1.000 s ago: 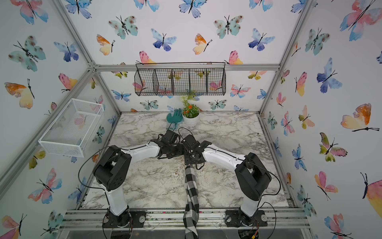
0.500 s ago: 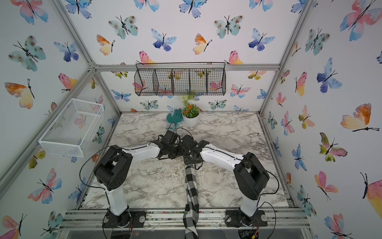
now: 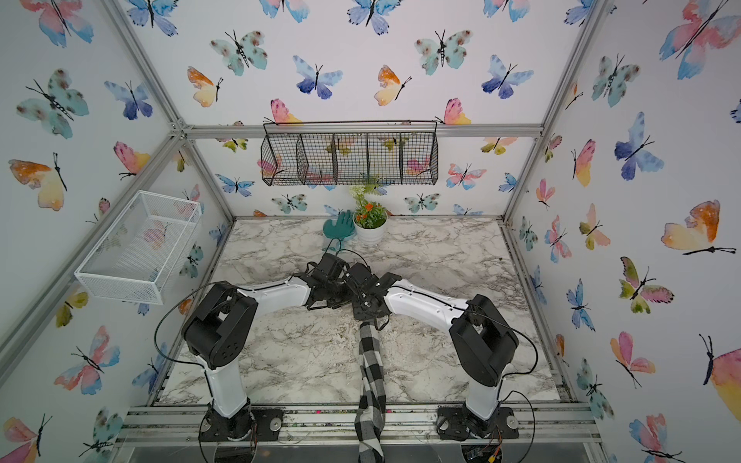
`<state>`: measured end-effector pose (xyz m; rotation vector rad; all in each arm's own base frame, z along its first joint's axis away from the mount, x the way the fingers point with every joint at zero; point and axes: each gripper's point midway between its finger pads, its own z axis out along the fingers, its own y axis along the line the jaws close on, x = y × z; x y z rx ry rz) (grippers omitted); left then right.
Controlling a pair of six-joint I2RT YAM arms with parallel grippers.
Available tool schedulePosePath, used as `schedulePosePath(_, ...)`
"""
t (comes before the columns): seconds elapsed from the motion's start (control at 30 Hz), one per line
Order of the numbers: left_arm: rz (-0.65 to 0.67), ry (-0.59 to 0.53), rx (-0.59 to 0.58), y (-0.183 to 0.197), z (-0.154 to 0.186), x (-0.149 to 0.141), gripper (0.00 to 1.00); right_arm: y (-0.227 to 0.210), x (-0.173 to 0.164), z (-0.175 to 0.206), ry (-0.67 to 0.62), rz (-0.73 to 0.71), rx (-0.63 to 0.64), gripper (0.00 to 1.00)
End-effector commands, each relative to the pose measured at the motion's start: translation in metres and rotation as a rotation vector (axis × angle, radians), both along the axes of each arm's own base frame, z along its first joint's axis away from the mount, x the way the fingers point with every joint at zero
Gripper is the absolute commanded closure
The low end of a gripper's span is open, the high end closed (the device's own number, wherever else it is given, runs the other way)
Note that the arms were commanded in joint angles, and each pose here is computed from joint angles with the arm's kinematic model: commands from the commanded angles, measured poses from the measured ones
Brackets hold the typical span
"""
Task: Take off the watch
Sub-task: Untie the watch from the hand.
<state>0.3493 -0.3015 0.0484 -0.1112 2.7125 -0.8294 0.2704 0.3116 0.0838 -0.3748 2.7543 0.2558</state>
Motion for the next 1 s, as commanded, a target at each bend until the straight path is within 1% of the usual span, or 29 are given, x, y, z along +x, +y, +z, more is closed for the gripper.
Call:
schedulePosePath(0.0, -0.016, 0.052, 0.015, 0.003, -0.015, -0.011, 0.33, -0.008, -0.007, -0.013, 0.030, -0.002, -0.062, 0.67)
schedulePosePath(0.1, -0.015, 0.050, 0.014, 0.003, -0.015, -0.010, 0.34, -0.010, -0.008, -0.016, 0.035, -0.003, -0.073, 0.65)
schedulePosePath(0.2, -0.016, 0.050, 0.013, 0.002, -0.015, -0.010, 0.34, -0.011, -0.009, -0.020, 0.042, -0.002, -0.082, 0.65)
schedulePosePath(0.43, -0.015, 0.053, 0.010, 0.002, -0.015, -0.011, 0.34, -0.010, -0.013, -0.030, 0.062, 0.006, -0.080, 0.67)
schedulePosePath(0.6, -0.014, 0.053, 0.007, 0.002, -0.015, -0.011, 0.35, -0.014, -0.018, -0.038, 0.079, 0.010, -0.101, 0.68)
schedulePosePath(0.67, -0.016, 0.055, 0.007, 0.001, -0.016, -0.011, 0.35, -0.017, -0.020, -0.039, 0.081, 0.009, -0.106, 0.69)
schedulePosePath(0.83, -0.015, 0.060, 0.013, 0.003, -0.019, -0.012, 0.35, -0.022, -0.021, -0.037, 0.074, 0.000, -0.110, 0.79)
schedulePosePath(0.97, -0.014, 0.063, 0.016, 0.004, -0.021, -0.013, 0.35, -0.023, -0.022, -0.036, 0.071, -0.003, -0.107, 0.82)
